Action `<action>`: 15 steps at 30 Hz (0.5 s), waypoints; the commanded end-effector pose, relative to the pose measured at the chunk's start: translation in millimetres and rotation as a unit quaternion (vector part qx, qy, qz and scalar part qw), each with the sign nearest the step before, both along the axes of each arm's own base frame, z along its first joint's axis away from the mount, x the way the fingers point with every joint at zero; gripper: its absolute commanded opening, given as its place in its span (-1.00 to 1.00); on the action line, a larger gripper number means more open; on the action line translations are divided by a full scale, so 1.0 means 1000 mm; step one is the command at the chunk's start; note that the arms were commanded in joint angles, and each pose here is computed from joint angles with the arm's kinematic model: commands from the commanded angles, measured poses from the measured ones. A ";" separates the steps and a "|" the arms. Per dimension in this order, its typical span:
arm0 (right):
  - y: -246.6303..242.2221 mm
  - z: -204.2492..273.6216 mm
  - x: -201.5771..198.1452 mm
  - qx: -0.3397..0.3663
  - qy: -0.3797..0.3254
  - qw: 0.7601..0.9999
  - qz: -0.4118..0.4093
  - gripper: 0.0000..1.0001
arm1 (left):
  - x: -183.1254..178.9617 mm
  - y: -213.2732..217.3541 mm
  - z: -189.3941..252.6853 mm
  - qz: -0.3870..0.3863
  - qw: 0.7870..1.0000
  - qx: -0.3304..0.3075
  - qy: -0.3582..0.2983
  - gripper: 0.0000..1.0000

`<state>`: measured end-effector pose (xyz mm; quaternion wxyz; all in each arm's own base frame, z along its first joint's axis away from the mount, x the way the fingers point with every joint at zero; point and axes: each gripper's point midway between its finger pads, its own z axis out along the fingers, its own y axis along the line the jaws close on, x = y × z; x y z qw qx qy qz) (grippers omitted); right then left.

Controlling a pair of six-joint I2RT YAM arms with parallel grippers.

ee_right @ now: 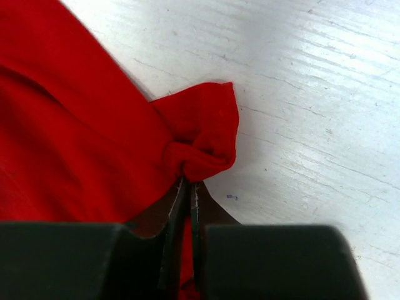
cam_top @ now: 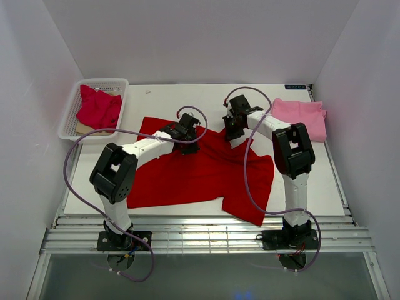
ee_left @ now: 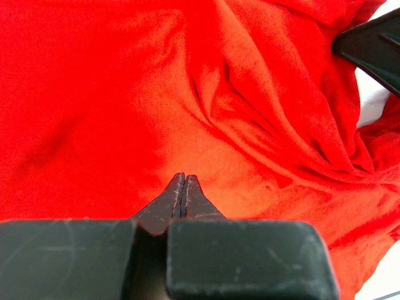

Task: Fold and stack the t-shirts
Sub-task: Flatten out the tshirt

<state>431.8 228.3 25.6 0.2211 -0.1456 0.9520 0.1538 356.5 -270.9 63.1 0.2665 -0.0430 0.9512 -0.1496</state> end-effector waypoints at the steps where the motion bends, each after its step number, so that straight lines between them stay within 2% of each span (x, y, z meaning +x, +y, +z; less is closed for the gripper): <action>1: -0.002 0.011 0.003 0.002 -0.008 1.000 -0.015 -0.84 | 0.002 0.004 0.030 0.009 0.999 -0.016 -0.035 -1.00; 3: -0.010 0.024 0.014 -0.018 -0.033 0.999 -0.031 -0.84 | 0.001 0.005 0.028 0.011 0.999 -0.016 -0.033 -1.00; 4: -0.017 0.045 0.029 -0.035 -0.069 0.996 -0.047 -0.84 | -0.001 0.006 0.026 0.010 0.999 -0.016 -0.029 -1.00; 8: -0.011 0.111 0.051 -0.026 -0.145 0.989 -0.030 -0.81 | -0.005 0.009 0.023 0.014 0.999 -0.014 -0.025 -1.00; 11: 0.012 0.127 0.031 0.015 -0.131 0.991 0.030 -0.77 | -0.005 0.010 0.021 0.018 0.999 -0.012 -0.026 -1.00; 13: 0.029 0.119 0.002 0.042 -0.094 0.992 0.078 -0.72 | -0.005 0.011 0.020 0.019 0.999 -0.010 -0.026 -1.00; 15: 0.044 0.089 -0.040 0.041 -0.040 0.989 0.133 -0.66 | -0.005 0.012 0.018 0.019 0.999 -0.007 -0.026 -1.00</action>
